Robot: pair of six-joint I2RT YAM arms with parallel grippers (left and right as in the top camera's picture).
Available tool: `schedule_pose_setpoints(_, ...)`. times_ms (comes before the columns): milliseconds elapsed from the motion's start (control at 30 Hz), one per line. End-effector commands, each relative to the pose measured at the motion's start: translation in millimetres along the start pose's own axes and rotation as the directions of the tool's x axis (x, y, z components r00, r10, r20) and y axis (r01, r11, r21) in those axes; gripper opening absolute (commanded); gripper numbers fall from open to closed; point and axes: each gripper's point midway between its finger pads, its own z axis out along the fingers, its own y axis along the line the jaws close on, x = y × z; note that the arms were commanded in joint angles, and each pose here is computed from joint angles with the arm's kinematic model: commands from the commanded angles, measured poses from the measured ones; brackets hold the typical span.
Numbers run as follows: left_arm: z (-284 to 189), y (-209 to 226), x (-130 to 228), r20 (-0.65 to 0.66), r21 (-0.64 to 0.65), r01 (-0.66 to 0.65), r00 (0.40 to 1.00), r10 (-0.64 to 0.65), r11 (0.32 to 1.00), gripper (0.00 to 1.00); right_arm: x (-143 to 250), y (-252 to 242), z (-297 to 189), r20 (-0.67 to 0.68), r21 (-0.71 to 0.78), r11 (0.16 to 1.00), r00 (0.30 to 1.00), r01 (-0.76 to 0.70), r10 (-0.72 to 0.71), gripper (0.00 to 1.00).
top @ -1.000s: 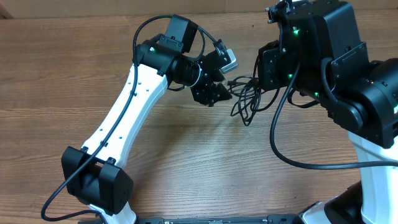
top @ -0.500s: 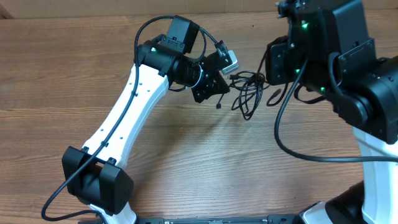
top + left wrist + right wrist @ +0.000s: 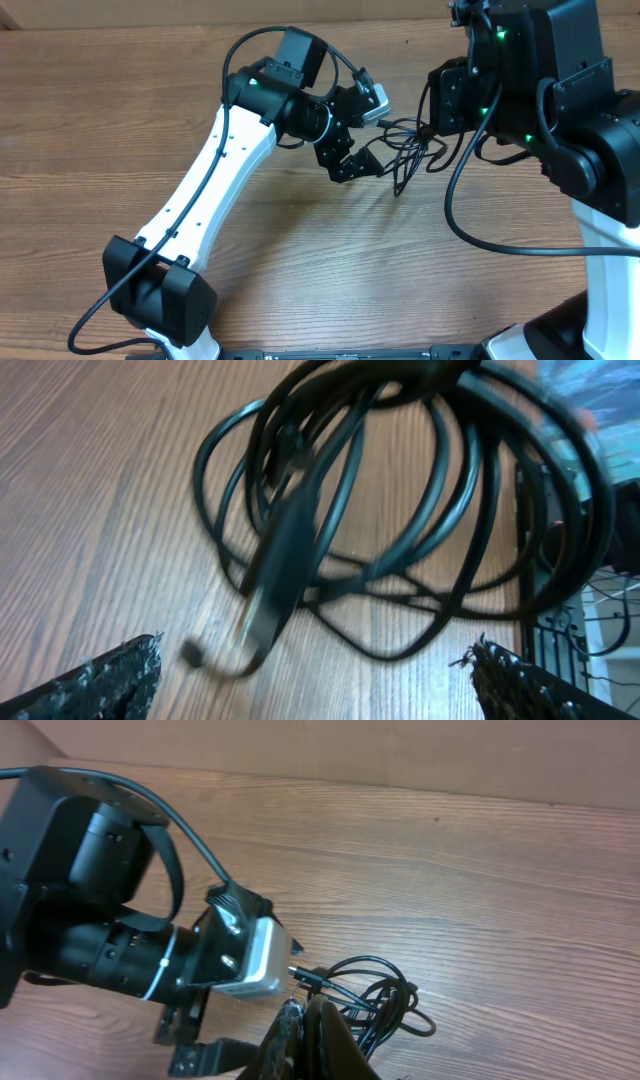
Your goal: Untangle cables
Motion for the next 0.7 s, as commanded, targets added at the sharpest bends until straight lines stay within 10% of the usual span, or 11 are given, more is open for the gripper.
schedule_pose_setpoints(0,5.1,-13.0,-5.9,0.028,0.059,-0.047,0.999,0.046,0.997,1.0,-5.7,8.4,-14.2,0.041,-0.059,0.998,0.999,-0.001,0.003,0.04)
schedule_pose_setpoints(167,5.5,-10.7,-3.0,0.012,0.045,-0.045,0.999,0.044,0.998,0.89,-5.7,9.1,-14.4,0.041,-0.063,0.998,0.999,-0.001,0.003,0.04)
schedule_pose_setpoints(233,5.8,-9.8,-1.8,0.007,0.041,-0.043,0.999,0.043,0.998,0.48,-5.5,9.3,-14.4,0.04,-0.064,0.998,0.999,-0.001,0.003,0.04)
schedule_pose_setpoints(267,5.8,-9.1,-1.4,0.004,0.037,-0.043,0.999,0.043,0.998,0.08,-5.4,9.7,-14.5,0.039,-0.067,0.998,0.999,0.0,0.003,0.04)
schedule_pose_setpoints(667,3.9,6.9,20.1,-0.105,-0.059,-0.018,0.994,0.011,0.998,0.04,-4.5,2.4,-14.1,0.039,-0.026,1.0,0.999,0.005,-0.004,0.04)
